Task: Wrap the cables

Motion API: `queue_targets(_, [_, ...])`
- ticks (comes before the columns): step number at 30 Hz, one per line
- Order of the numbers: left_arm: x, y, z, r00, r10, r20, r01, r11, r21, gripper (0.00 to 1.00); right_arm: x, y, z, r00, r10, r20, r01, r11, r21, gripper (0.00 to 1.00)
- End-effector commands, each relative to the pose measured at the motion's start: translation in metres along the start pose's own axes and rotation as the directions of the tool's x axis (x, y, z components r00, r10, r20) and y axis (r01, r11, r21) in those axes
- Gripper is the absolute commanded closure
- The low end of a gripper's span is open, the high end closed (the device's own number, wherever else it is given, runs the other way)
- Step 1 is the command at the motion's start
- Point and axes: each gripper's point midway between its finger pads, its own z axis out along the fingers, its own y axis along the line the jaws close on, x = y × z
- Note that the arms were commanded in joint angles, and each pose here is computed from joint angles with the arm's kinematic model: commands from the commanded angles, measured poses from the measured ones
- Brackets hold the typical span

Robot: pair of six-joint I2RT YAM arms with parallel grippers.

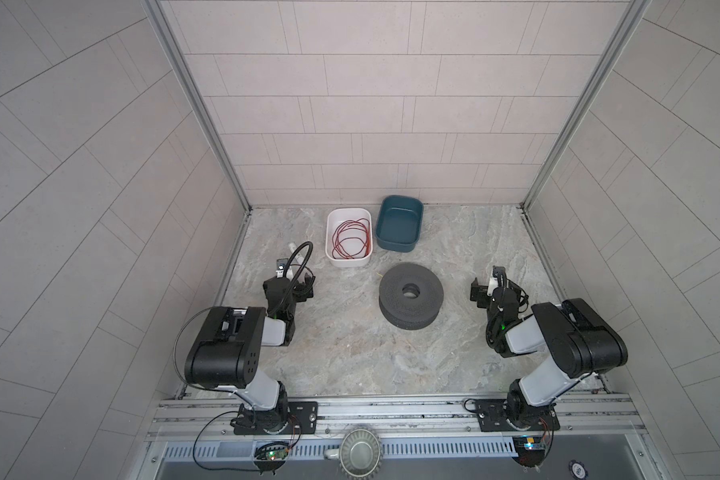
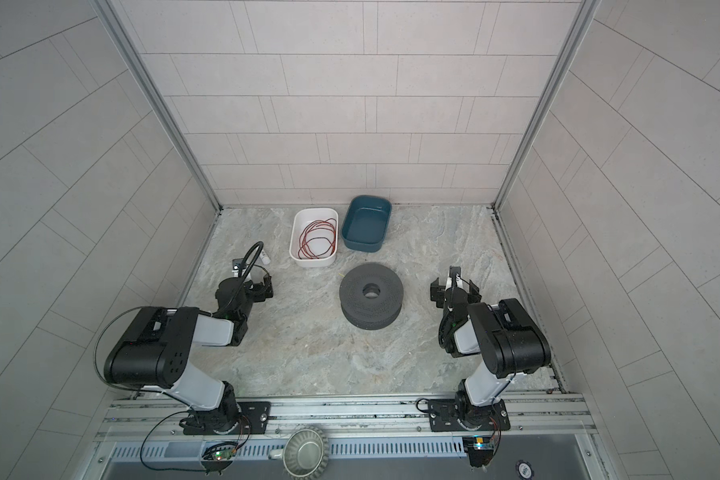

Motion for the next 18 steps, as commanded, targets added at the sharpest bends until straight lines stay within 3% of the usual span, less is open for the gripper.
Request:
queue_targets(1, [-0.0213,0.0226,0.008,0.998,-0.046,0.042,0.051,0.99,-0.132,0.0,-0.0247,-0.0103,0.0125,1.0,0.02,0.008,-0.021,0.996,0.092,0.03])
queue_targets(18, [-0.0247,0.0131,0.0056,0.998,-0.024,0.053,0.029,0.996,-0.088,0.0,-0.0245,-0.0114,0.0132,1.0,0.019,0.007,-0.02,0.995,0.103,0.01])
